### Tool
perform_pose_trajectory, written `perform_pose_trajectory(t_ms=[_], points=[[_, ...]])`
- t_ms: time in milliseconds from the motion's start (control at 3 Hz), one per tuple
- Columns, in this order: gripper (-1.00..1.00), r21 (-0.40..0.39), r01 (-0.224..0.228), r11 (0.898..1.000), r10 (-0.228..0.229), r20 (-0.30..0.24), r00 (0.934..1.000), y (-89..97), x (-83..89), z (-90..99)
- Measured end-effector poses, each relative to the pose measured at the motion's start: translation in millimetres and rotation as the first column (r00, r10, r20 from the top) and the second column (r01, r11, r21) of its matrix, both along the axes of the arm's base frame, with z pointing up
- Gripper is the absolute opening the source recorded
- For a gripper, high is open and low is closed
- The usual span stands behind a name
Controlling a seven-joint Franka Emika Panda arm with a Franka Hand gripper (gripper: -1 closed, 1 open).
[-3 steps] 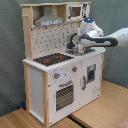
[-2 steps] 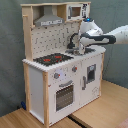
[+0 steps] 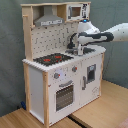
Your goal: Play with the kitchen
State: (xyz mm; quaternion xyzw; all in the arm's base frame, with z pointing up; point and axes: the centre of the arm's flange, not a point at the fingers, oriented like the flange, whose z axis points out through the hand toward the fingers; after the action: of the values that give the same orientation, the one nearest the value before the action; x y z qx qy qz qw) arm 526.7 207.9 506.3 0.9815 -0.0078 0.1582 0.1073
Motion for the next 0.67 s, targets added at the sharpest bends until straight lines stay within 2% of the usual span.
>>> perform_pose_trajectory(t_ms=[667], points=[[1.0,-0.001,-0.005,1.0,0.005,-0.099,0.9951,-3.6,19.0,-12.2]])
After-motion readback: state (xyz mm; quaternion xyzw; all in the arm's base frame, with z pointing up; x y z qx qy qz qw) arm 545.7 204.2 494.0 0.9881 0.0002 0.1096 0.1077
